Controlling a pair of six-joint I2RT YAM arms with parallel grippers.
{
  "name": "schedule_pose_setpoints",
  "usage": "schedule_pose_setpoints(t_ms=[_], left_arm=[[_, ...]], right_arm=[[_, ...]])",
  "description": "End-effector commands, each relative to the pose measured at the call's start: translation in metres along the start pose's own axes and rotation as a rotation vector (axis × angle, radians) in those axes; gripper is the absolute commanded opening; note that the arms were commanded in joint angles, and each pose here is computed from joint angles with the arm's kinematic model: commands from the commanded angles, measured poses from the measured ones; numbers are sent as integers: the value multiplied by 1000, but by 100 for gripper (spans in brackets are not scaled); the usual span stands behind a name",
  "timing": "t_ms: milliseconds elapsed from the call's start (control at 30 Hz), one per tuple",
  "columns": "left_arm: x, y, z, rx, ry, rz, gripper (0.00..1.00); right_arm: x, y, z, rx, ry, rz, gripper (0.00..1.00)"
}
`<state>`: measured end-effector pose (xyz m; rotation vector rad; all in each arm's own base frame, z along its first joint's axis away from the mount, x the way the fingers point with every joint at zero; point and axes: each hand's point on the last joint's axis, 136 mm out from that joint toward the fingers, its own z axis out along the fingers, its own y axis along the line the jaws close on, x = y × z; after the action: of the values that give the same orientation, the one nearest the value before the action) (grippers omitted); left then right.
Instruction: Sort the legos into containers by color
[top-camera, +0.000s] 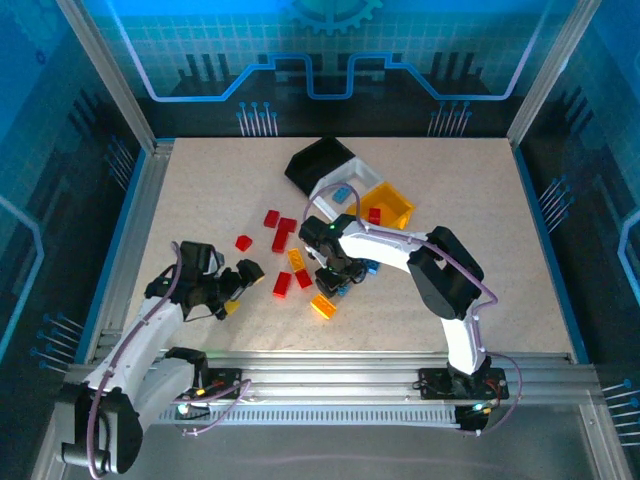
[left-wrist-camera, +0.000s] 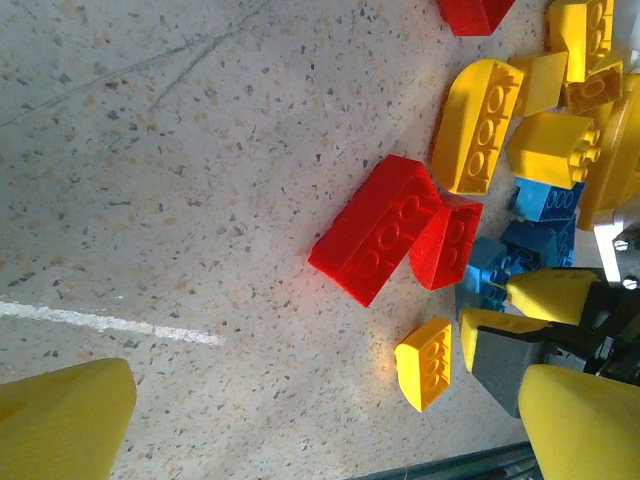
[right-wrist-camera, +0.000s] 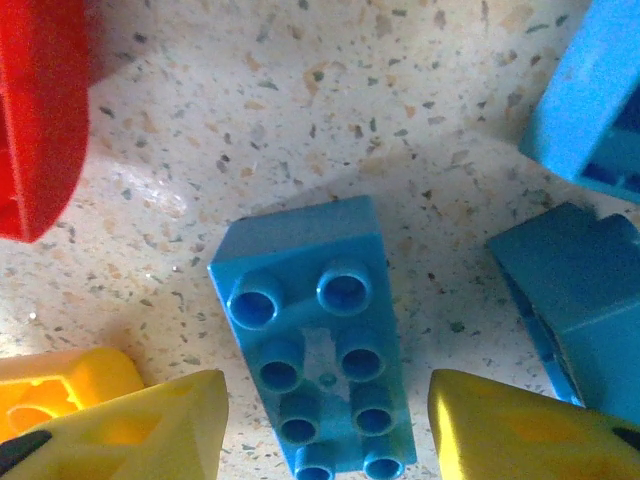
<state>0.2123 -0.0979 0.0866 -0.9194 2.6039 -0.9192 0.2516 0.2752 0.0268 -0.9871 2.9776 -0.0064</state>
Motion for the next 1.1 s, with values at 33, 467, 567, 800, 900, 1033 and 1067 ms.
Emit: schedule_pose_setpoints(t_ms=[33, 467, 567, 800, 900, 1033, 1067], left_arm=[[3, 5, -2, -18, 13, -33, 99], [5, 8, 1, -11, 13, -46, 99], [5, 9, 2, -10, 10, -49, 99], [2, 9, 4, -3, 1, -45, 99], [2, 10, 5, -6, 0, -42, 99], [2, 10, 7, -5, 1, -42, 99], [2, 10, 7, -6, 2, -41, 99]], right_arm=[[7, -4, 13, 45, 35, -13, 57], [0, -3, -10, 43, -37, -1, 46], [-3, -4, -26, 39, -82, 10, 44], [-16, -7, -66, -11, -159, 57, 43], [-23, -7, -80, -77, -184, 72, 43], [-18, -5, -73, -89, -143, 30, 48], [-16, -4, -67, -87, -127, 21, 50]])
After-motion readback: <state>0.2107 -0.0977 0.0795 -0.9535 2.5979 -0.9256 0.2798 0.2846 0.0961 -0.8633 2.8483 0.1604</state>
